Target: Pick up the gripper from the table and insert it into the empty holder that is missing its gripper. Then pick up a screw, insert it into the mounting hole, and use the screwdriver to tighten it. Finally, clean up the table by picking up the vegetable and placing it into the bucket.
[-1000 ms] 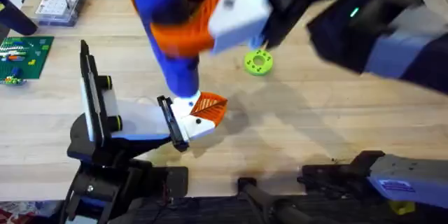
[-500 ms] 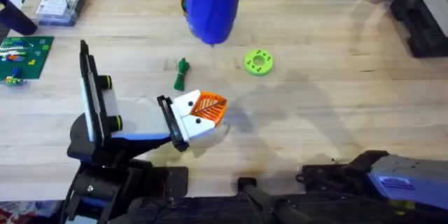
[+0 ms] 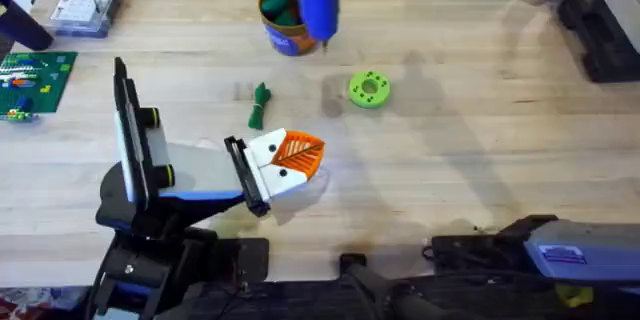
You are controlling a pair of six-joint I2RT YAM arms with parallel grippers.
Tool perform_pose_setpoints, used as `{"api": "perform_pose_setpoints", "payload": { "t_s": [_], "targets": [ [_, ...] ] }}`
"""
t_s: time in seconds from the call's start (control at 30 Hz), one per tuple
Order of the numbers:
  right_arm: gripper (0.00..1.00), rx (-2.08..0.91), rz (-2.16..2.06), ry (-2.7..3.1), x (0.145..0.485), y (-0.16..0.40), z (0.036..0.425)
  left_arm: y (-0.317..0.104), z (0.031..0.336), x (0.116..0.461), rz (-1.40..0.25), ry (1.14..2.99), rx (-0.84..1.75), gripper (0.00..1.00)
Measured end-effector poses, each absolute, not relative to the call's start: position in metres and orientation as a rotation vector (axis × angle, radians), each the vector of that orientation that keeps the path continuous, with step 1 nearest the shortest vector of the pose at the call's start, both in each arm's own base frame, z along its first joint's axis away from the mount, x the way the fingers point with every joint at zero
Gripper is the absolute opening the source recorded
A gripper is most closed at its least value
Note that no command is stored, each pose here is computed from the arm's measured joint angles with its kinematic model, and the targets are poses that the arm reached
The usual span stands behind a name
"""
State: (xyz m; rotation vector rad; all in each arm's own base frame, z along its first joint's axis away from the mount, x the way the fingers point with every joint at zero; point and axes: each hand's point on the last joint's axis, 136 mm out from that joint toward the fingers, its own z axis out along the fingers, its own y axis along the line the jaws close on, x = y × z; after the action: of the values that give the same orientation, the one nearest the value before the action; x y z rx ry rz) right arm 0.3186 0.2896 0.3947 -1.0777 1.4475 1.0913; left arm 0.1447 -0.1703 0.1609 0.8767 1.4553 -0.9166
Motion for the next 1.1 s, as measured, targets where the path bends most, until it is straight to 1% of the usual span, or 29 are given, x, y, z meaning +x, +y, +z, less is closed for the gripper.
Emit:
{"api": "perform_pose_setpoints", "payload": {
  "t_s": [0.13, 0.3, 0.4, 0.5, 0.7, 0.83, 0.93, 1.1],
  "targets": [
    [0.045, -1.022, 0.798, 1.618, 0.358, 0.256, 0.357, -0.170, 0.161, 0.145, -0.917, 1.455, 0.877, 0.009],
    [0.046, -0.985, 0.424, 1.779, 0.393, 0.209, 0.321, -0.170, 0.161, 0.145, -0.917, 1.455, 0.877, 0.009],
    [0.045, -0.965, 0.248, 1.885, 0.400, 0.185, 0.303, -0.170, 0.161, 0.145, -0.917, 1.455, 0.877, 0.009],
    [0.047, -0.960, 0.121, 2.011, 0.397, 0.162, 0.281, -0.170, 0.161, 0.145, -0.917, 1.455, 0.877, 0.009],
    [0.045, -0.944, -0.068, 2.075, 0.411, 0.132, 0.266, -0.170, 0.161, 0.145, -0.914, 1.456, 0.874, 0.005],
    [0.044, -0.945, -0.158, 2.129, 0.425, 0.109, 0.247, -0.170, 0.161, 0.146, -0.908, 1.458, 0.869, 0.005],
    [0.044, -1.003, -0.221, 2.177, 0.437, 0.091, 0.221, -0.168, 0.161, 0.149, -0.896, 1.462, 0.858, 0.005],
    [0.044, -1.193, -0.339, 2.232, 0.451, 0.064, 0.172, -0.167, 0.161, 0.152, -0.880, 1.466, 0.845, 0.005]
  ]
}}
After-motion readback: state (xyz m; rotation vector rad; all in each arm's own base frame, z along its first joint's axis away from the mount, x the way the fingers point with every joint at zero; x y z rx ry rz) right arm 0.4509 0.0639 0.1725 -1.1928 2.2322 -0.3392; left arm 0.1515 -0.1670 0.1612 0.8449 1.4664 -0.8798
